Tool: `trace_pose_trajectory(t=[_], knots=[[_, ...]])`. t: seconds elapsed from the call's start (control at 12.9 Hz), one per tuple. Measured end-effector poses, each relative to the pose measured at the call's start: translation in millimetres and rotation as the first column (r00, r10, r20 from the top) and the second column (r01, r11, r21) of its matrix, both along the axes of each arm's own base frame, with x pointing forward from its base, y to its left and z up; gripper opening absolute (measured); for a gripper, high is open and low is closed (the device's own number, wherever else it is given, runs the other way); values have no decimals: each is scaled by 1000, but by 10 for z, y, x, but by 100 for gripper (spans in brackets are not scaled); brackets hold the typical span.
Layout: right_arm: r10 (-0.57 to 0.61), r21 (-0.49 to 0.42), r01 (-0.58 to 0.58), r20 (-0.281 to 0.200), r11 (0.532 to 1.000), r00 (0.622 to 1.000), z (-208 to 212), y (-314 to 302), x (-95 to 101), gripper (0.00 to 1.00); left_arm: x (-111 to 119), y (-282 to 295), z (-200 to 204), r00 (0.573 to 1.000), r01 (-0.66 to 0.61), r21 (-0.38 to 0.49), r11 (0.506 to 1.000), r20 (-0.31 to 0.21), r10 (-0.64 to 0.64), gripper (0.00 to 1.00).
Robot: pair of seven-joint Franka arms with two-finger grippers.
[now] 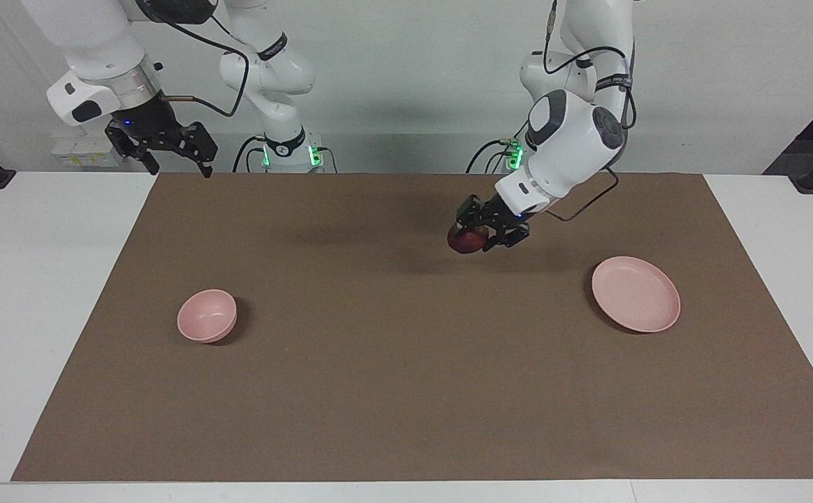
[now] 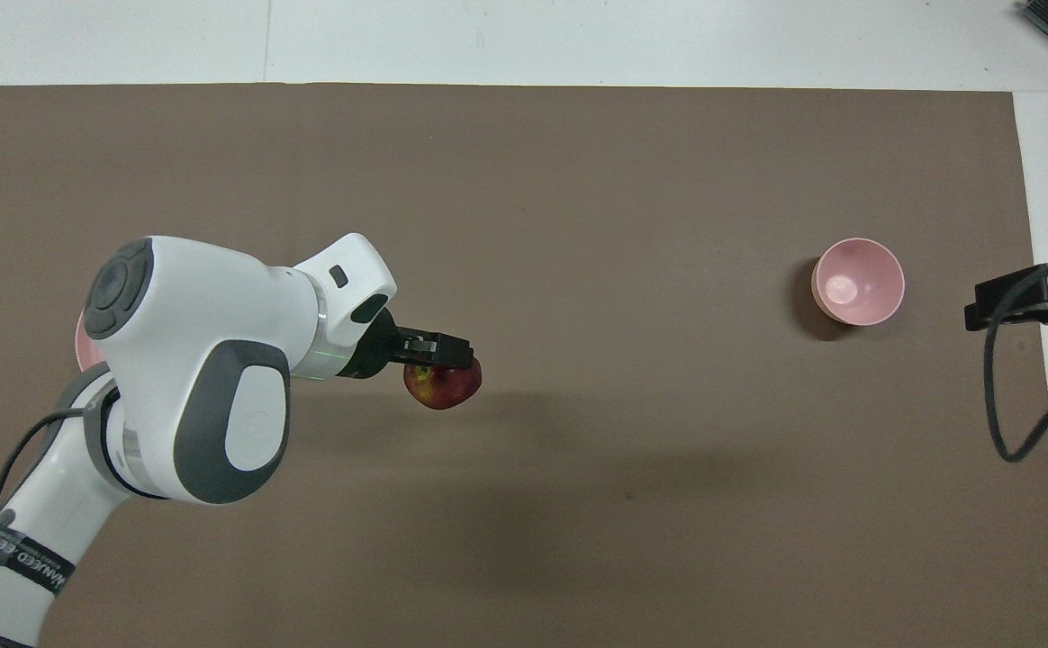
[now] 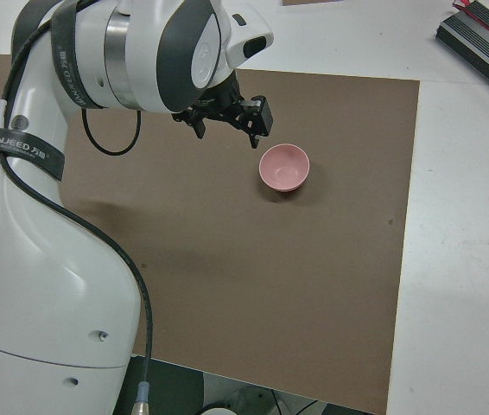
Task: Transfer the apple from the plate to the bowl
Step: 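Lift the apple with the left gripper and carry it toward the table center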
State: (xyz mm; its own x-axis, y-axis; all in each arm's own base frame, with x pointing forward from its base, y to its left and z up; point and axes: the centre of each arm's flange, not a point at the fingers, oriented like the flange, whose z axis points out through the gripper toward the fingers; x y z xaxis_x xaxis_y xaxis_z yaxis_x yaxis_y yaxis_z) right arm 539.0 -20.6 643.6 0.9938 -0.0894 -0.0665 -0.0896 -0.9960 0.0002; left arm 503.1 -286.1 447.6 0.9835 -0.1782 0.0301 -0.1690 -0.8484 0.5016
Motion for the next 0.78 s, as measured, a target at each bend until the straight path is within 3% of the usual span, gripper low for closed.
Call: trace_pose_trajectory(t=[0.39, 0.78], knots=[[0, 0, 0, 0, 1000, 1000, 0, 0, 0, 100, -161, -275, 57, 999, -28, 1, 1000, -36, 28, 75], [0, 0, 0, 0, 1000, 1000, 0, 0, 0, 100, -179, -590, 172, 995, -96, -31, 995, 2, 96, 75]])
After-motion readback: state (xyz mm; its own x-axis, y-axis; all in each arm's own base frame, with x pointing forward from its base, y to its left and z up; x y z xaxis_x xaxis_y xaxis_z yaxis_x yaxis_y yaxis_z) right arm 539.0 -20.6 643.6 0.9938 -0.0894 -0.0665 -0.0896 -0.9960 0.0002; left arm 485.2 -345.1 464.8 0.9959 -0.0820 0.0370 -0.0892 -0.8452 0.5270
